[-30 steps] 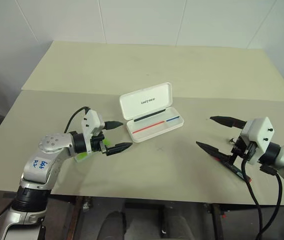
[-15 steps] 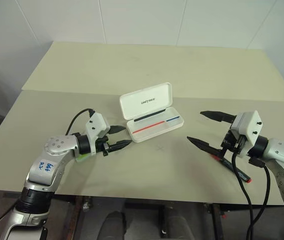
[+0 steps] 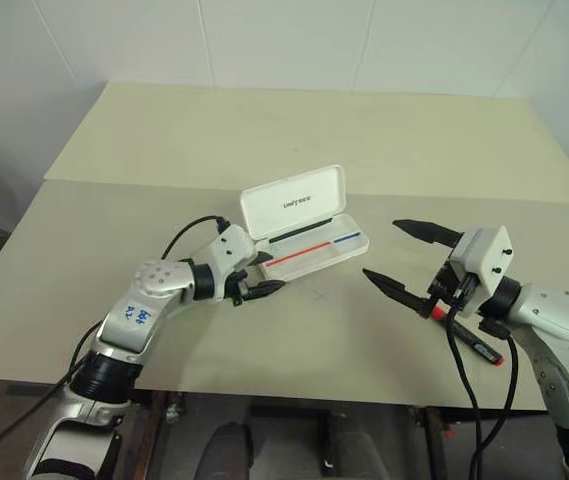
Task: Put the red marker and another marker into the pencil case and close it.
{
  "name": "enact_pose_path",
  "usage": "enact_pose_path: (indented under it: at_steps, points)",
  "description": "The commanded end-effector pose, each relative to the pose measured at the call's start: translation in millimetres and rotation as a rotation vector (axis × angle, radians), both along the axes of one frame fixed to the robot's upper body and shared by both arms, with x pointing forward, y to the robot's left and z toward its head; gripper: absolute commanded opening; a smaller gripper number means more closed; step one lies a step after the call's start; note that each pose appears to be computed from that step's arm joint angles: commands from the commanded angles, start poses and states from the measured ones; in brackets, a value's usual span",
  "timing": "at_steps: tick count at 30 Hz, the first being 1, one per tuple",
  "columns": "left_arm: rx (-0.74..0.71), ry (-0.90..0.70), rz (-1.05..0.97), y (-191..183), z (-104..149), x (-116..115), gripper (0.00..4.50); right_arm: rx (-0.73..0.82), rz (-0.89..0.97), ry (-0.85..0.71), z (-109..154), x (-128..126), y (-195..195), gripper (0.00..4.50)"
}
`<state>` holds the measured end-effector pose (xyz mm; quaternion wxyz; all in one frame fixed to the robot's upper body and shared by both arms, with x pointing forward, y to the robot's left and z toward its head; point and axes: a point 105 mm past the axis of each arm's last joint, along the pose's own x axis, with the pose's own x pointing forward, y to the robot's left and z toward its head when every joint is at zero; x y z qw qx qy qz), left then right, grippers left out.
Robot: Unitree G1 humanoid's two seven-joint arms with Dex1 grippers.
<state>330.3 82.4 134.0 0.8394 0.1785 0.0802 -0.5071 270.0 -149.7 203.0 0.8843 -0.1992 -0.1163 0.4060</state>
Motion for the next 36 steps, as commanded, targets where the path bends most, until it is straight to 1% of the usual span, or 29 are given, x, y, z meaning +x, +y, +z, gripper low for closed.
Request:
enact_pose_path:
  at_steps: [1, 6, 10, 18, 21, 23, 26, 28, 30, 36]
  points:
    - [0.018, -0.004, -0.008, -10.4, 2.4, 3.5, 2.89, 0.013, 0.002, -0.067, 12.8, -7.1, 5.6, 4.5]
    - [0.015, 0.029, -0.016, -22.4, -0.1, 2.7, 2.89, 0.027, -0.013, -0.085, 16.4, -9.7, 7.6, 4.5]
    - [0.032, 0.049, -0.018, -24.1, -5.3, 0.1, 2.89, 0.03, -0.018, -0.092, 18.0, -11.2, 8.8, 4.5]
    - [0.099, 0.031, 0.042, -18.0, -11.0, 10.6, 2.89, 0.043, -0.025, -0.112, 24.2, -10.2, 10.4, 4.5]
    - [0.143, 0.011, 0.044, -14.9, -12.7, 12.7, 2.3, 0.048, -0.023, -0.12, 26.6, -8.5, 11.3, 4.5]
    - [0.155, 0.009, 0.046, -12.9, -13.2, 13.6, 1.71, 0.05, -0.022, -0.122, 27.1, -7.5, 11.7, 4.5]
    - [0.175, 0.005, 0.047, -9.3, -14.3, 14.9, 0.61, 0.051, -0.02, -0.122, 27.3, -6.8, 12.3, 4.5]
    - [0.187, -0.001, 0.044, -7.8, -15.1, 15.0, 0.02, 0.051, -0.018, -0.123, 27.4, -6.7, 12.7, 4.5]
    - [0.205, -0.007, 0.02, -8.1, -15.5, 13.7, 0.02, 0.05, -0.016, -0.12, 26.9, -6.3, 12.5, 4.5]
    - [0.231, -0.02, -0.159, -19.4, -13.2, -9.2, 0.02, 0.004, 0.018, -0.059, 16.2, -10.6, 7.5, 4.5]
